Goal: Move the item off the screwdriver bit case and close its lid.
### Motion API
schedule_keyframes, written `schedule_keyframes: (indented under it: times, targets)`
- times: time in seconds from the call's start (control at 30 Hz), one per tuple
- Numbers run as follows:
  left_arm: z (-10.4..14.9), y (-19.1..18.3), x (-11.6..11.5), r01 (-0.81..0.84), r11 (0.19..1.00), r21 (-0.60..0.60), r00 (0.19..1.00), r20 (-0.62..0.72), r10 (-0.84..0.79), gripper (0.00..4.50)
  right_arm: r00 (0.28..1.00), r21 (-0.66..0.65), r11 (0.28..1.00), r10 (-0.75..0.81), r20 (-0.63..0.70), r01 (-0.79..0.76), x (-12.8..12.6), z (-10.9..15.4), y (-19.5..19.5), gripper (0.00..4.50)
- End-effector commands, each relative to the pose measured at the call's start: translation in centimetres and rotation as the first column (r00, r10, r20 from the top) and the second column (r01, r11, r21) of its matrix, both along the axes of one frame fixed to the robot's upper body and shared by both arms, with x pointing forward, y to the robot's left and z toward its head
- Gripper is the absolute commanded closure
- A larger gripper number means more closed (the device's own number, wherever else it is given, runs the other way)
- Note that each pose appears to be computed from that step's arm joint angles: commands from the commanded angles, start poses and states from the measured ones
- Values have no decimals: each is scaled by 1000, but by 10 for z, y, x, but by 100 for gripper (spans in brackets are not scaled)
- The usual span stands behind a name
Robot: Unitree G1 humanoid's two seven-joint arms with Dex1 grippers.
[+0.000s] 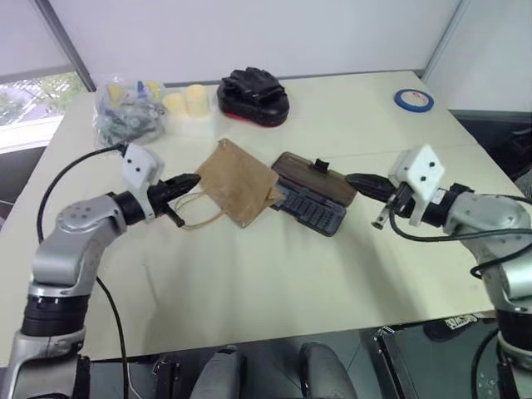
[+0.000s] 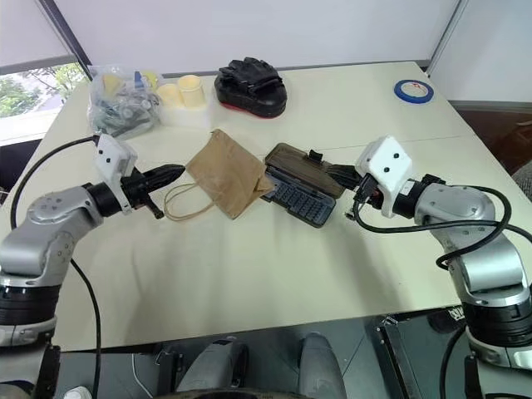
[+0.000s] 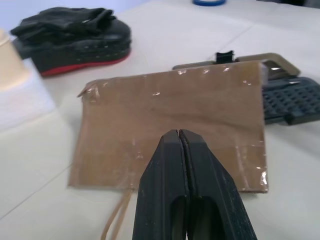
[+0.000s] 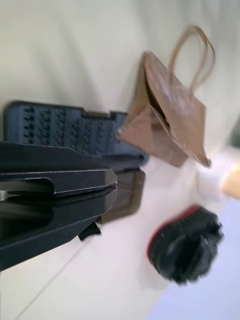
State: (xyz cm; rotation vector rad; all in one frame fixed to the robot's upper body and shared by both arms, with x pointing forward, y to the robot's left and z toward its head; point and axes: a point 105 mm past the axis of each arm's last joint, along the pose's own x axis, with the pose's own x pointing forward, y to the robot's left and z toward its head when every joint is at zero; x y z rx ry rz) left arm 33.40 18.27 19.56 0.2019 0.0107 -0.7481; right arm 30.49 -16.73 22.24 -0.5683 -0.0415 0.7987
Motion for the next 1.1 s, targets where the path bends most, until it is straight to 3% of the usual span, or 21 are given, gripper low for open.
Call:
schedule_keyframes:
  times: [0.03,1.07,1.1]
  targets:
    - [17,1,-3,22,999,-42,999,28,-21,450,998,-19,999,46,33,-46,-5,13,6,447]
    - [10,-7,-5,35,996,-77,999,-35,-38,450,998,33,999,38,48,-40,0,12,17,447]
    - [9,-7,-5,34,996,-77,999,-37,-37,450,998,47,998,31,48,-33,2,12,18,423]
